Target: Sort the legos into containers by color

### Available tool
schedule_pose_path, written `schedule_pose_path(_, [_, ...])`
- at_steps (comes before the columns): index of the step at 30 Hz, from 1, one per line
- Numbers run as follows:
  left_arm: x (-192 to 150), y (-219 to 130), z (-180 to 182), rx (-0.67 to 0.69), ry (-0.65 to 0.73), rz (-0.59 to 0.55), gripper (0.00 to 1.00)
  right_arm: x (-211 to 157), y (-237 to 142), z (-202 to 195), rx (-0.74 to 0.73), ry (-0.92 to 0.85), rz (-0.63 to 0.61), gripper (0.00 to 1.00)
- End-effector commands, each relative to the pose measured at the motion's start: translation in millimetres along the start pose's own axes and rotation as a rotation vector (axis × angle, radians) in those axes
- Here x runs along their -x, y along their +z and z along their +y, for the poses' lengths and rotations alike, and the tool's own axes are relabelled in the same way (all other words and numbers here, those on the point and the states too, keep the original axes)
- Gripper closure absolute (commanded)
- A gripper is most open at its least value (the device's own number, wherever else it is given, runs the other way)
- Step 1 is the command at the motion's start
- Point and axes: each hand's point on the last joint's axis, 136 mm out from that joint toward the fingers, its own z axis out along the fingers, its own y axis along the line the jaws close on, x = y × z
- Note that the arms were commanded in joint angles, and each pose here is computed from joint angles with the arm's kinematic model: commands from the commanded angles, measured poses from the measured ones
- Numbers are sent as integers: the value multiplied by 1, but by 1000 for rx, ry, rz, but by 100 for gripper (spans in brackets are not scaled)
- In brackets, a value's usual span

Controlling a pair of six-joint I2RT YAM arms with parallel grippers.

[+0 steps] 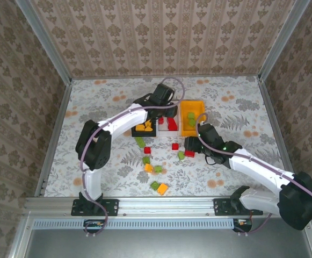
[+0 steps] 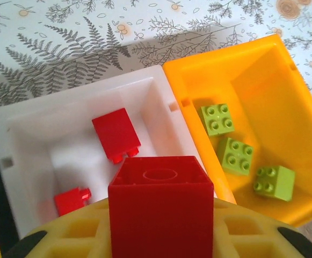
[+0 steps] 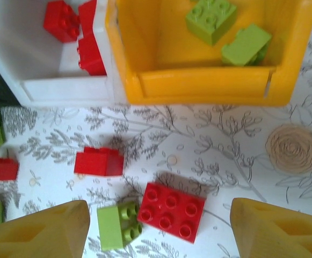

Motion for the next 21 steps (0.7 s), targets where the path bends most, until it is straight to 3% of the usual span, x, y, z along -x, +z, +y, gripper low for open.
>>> schedule_pose_path(1, [5,0,-2,-21,0,27,52,-18,-2,3,48,-31,53,30])
schedule_pose_path(5, [17,-15,-17,-68,-3,-7,34,-29,-2,-3,41,-39,77,30])
schedule_pose_path(10, [16,-55,-34,-118,0,-70,18,-34,-1,3,74,-55,90,30])
schedule_pose_path(14, [3,-95,-39,-156,-11,-128,0,-38,4,20,115,-113,121,36])
schedule_pose_path(21, [-57,-141,-8,-83,-50,-172,0,-48,26,42,101,-206,174,45])
